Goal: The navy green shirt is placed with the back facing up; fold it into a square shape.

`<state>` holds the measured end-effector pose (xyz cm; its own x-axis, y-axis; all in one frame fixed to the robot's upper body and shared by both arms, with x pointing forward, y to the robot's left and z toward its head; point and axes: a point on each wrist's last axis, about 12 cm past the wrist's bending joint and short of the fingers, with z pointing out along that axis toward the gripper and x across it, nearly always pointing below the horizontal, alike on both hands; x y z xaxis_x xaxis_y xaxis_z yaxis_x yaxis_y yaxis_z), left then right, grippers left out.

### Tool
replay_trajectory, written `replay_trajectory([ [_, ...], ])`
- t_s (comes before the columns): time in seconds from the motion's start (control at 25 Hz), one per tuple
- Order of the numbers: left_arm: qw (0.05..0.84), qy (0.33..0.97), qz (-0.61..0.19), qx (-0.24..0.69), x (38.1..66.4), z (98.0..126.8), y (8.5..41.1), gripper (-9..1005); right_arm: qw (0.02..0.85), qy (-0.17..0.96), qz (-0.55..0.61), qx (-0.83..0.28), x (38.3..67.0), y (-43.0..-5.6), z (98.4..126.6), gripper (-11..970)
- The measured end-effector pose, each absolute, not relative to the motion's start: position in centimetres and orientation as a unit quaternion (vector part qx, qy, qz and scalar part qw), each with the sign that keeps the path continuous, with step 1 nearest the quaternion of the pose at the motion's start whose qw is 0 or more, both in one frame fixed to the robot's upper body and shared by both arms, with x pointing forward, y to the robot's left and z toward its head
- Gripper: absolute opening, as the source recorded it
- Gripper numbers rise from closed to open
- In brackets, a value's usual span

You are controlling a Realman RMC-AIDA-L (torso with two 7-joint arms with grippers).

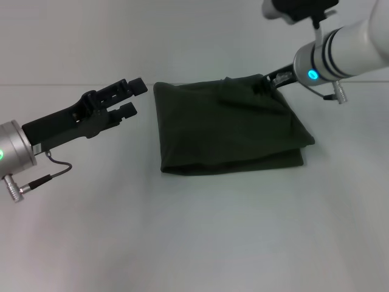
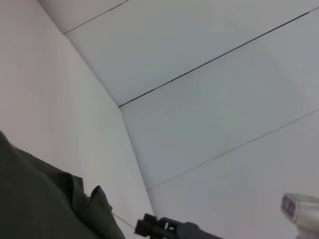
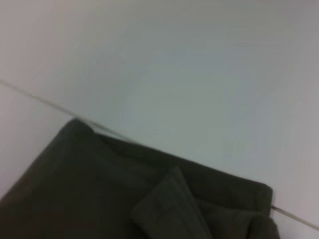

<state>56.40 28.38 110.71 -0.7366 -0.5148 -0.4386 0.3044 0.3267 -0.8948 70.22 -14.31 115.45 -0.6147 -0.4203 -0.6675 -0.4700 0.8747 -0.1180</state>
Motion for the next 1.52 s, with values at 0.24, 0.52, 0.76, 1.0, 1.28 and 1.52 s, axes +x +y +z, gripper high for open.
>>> replay_trajectory([
  [0.24,0.36,0.728,-0.578,-0.074,56.6,110.9,28.2,872,0.359,0.897,0.025,-0.255,70.1,-14.0,114.5,416],
  [0.52,0.364,0.728,-0.576,-0.079,56.9,110.9,28.0,872,0.348,0.902,0.02,-0.254,69.8,-14.4,113.5,414],
  [0.76,0.365,0.727,-0.576,-0.079,57.1,110.9,27.8,872,0.344,0.903,0.02,-0.257,69.6,-14.5,113.2,413],
  [1.0,0.364,0.726,-0.578,-0.081,57.1,110.9,27.4,873,0.347,0.901,0.008,-0.261,69.5,-14.8,112.4,412],
  [1.28,0.364,0.725,-0.579,-0.081,57.2,110.9,27.1,873,0.385,0.898,-0.01,-0.215,70.2,-16.0,112.5,410],
  [1.52,0.364,0.724,-0.58,-0.079,57.4,111.0,26.9,873,0.381,0.915,-0.014,-0.134,71.0,-20.2,113.4,409],
])
